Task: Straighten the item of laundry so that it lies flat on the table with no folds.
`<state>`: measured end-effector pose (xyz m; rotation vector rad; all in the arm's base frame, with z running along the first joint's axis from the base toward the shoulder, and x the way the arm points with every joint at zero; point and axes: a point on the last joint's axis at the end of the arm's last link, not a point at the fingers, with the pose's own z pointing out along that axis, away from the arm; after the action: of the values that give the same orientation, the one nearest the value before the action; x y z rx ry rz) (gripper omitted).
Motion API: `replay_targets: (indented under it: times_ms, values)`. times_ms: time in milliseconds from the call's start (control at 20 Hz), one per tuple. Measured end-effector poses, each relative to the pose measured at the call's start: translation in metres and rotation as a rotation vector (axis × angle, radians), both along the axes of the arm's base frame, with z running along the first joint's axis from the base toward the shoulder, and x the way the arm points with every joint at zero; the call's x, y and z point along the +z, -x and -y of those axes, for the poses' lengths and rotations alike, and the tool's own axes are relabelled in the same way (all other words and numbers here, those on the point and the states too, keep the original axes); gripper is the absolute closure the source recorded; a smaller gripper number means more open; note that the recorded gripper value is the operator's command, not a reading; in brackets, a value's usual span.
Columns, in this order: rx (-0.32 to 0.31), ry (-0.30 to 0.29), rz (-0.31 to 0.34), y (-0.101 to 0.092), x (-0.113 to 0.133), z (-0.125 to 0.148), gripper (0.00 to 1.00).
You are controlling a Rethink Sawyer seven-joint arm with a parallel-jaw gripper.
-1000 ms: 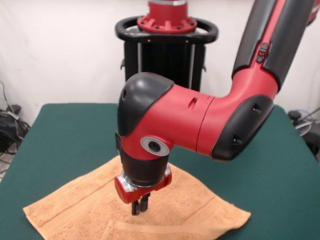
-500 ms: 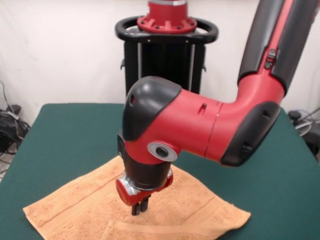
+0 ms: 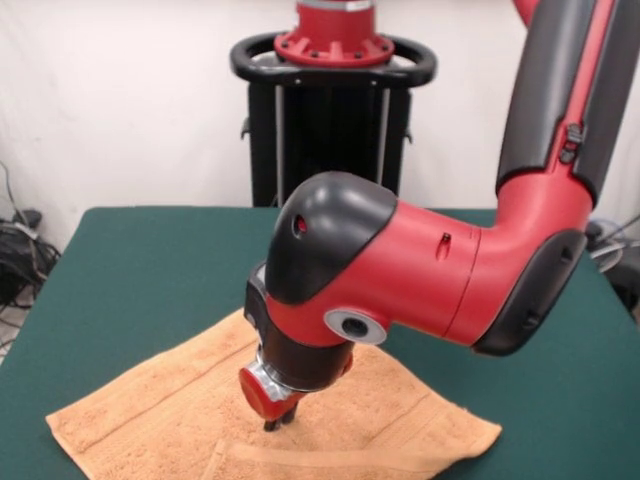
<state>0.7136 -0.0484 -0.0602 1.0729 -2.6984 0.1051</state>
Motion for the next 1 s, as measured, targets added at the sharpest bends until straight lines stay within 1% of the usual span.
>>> replay_targets:
  times_ms: [150, 600, 1000]
  values:
    - [0.010, 0.005, -0.009, -0.0009, -0.0003, -0.0008, 1.00]
    - [0.016, 0.010, -0.012, -0.0005, -0.0004, -0.0021, 1.00]
    - [0.014, 0.016, -0.016, 0.0047, -0.0001, -0.0052, 1.00]
